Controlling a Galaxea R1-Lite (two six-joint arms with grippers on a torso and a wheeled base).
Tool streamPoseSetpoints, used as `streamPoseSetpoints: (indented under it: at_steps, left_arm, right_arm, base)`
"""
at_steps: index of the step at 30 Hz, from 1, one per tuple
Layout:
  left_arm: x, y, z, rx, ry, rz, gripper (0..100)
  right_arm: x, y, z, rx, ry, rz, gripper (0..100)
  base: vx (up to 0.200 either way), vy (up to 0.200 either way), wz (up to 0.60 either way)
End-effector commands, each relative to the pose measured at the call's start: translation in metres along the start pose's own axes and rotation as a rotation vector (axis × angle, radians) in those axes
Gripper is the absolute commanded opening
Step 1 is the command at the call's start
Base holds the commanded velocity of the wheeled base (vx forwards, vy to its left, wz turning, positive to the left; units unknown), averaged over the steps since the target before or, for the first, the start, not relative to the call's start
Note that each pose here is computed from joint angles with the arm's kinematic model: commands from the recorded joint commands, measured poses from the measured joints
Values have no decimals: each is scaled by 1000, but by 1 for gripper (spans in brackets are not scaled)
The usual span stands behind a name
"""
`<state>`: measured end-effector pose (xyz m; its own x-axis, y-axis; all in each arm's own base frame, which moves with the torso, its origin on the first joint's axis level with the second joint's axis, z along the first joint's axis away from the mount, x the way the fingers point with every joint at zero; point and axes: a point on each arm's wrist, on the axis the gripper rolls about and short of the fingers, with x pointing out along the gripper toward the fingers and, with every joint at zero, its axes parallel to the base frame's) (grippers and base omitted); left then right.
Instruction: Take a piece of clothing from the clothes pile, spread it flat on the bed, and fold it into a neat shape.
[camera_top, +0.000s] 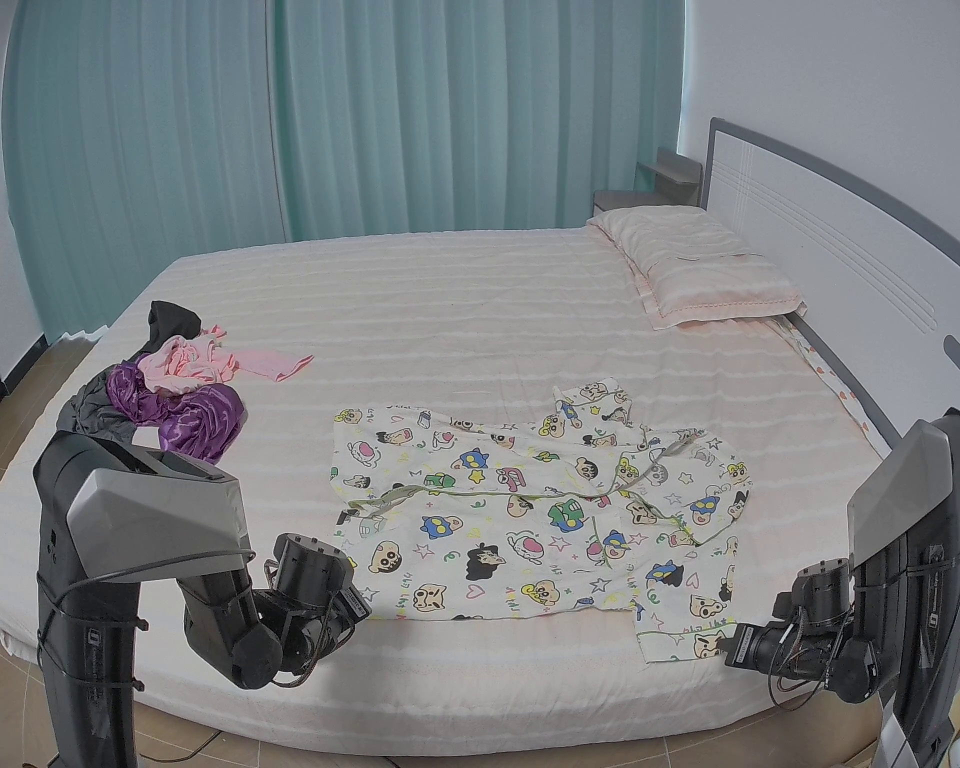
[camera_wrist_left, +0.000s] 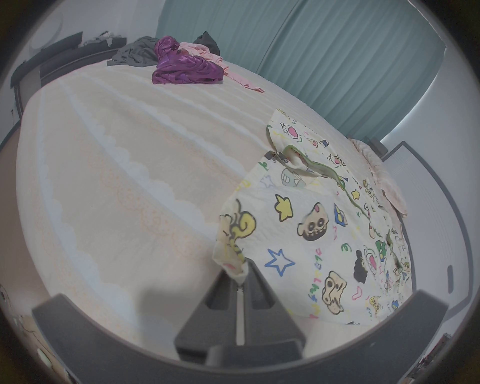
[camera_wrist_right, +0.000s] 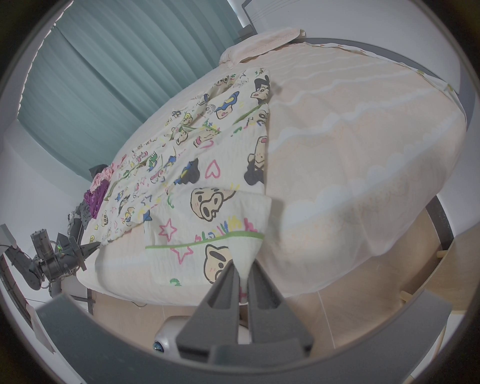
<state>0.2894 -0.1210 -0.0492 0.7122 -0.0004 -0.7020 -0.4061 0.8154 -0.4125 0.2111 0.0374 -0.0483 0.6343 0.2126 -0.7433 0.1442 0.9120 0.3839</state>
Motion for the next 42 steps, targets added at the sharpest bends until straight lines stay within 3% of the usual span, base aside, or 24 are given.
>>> streamPoseSetpoints:
  at_steps: [1, 18, 26, 37, 38, 39, 42]
  left_arm:
    - [-1, 7, -5, 23, 19, 29, 0]
    - [-37, 19, -11, 112, 83, 25, 0]
    - [-47, 25, -19, 168, 188, 57, 0]
    - [-53, 29, -20, 202, 246, 80, 0]
    - [-53, 28, -20, 202, 245, 79, 100]
    - [-53, 28, -20, 201, 243, 77, 100]
    - [-53, 27, -19, 197, 238, 73, 100]
  right_arm:
    - [-5, -4, -5, -22, 44, -29, 0]
    - [-29, -12, -1, -74, 120, -92, 0]
    - [-36, -19, -5, -112, 188, -131, 0]
    - [-36, -22, -9, -128, 228, -144, 0]
    - [-36, -22, -9, -134, 234, -145, 0]
    - [-36, -22, -10, -140, 243, -147, 100]
    - [-35, -22, -10, -143, 244, -140, 100]
  base:
    - [0, 0, 0]
    - [0, 0, 0]
    - [0, 0, 0]
    - [0, 0, 0]
    - [0, 0, 0]
    - [0, 0, 0]
    - [0, 0, 0]
